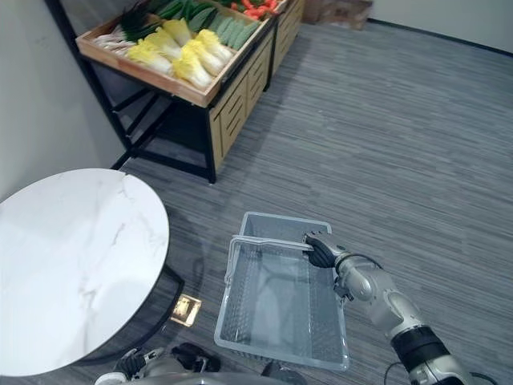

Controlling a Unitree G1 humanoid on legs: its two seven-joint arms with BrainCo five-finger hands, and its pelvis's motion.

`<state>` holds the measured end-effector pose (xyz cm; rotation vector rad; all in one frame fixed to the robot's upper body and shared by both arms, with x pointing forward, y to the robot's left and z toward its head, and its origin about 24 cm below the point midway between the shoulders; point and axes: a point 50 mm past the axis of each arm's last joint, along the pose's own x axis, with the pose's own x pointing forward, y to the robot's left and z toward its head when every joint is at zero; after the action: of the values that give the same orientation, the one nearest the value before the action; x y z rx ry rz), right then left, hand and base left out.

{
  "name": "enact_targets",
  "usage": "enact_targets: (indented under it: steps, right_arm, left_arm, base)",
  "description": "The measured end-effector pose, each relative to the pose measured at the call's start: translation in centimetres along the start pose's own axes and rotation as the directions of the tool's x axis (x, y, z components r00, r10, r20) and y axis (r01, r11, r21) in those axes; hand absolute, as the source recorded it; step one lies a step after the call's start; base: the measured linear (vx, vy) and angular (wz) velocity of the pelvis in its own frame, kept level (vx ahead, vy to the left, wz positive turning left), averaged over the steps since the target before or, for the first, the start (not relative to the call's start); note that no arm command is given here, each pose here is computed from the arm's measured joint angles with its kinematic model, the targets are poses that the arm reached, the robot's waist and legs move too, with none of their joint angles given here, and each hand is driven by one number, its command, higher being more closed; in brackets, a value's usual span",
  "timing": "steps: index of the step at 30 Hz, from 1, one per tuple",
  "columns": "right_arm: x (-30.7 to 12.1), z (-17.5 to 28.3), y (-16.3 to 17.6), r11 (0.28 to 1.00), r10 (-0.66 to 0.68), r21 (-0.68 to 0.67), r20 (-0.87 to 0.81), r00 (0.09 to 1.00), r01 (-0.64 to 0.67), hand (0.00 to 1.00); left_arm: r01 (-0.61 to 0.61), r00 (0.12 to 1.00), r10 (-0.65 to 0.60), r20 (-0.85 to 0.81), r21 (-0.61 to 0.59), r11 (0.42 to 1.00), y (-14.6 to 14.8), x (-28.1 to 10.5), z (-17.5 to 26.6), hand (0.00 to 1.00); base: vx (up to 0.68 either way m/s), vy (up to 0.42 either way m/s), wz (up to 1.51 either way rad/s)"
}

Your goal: Pick vegetable in the basket

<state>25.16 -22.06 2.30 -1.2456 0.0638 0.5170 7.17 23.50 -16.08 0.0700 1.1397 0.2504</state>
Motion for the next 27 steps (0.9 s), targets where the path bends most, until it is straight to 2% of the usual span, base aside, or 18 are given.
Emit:
enact_targets:
  steps: [8, 18, 24, 27]
  right_arm:
    - [0.1, -0.1, 0.5, 1.0, 0.014, 0.027, -0.003, 1.0, -0.013, 1.0]
    - [0.3, -0.4, 0.2, 0.999, 0.01, 0.033, -0.005, 1.0, -0.01, 1.0]
    - [-0.9, -0.9, 2.3, 0.996, 0.053, 0.075, -0.041, 0.998, -0.049, 1.0]
    - [-0.8, -1.1, 2.1, 0.994, 0.008, 0.112, -0.071, 0.997, 0.0, 1.0]
  left_arm:
    - [0.008, 1.0, -0.009, -0.02, -0.035, 0.999, -1.0, -0.7, -2.0, 0.0]
    - [0.013, 1.0, -0.012, 0.012, -0.022, 1.0, -1.0, -0.5, -1.2, 0.0]
    - [0.033, 0.999, -0.034, 0.023, 0.03, 0.999, -1.4, -0.4, -0.8, 0.0]
    - [0.04, 0.999, -0.041, 0.024, 0.072, 0.997, -1.3, -0.4, -0.7, 0.0]
  base:
    - [-0.03, 0.067, -0.97]
    - [-0.04, 0.101, -0.33]
    - [0.0, 0.06, -0.14]
    - [0.09, 0.081, -0.41]
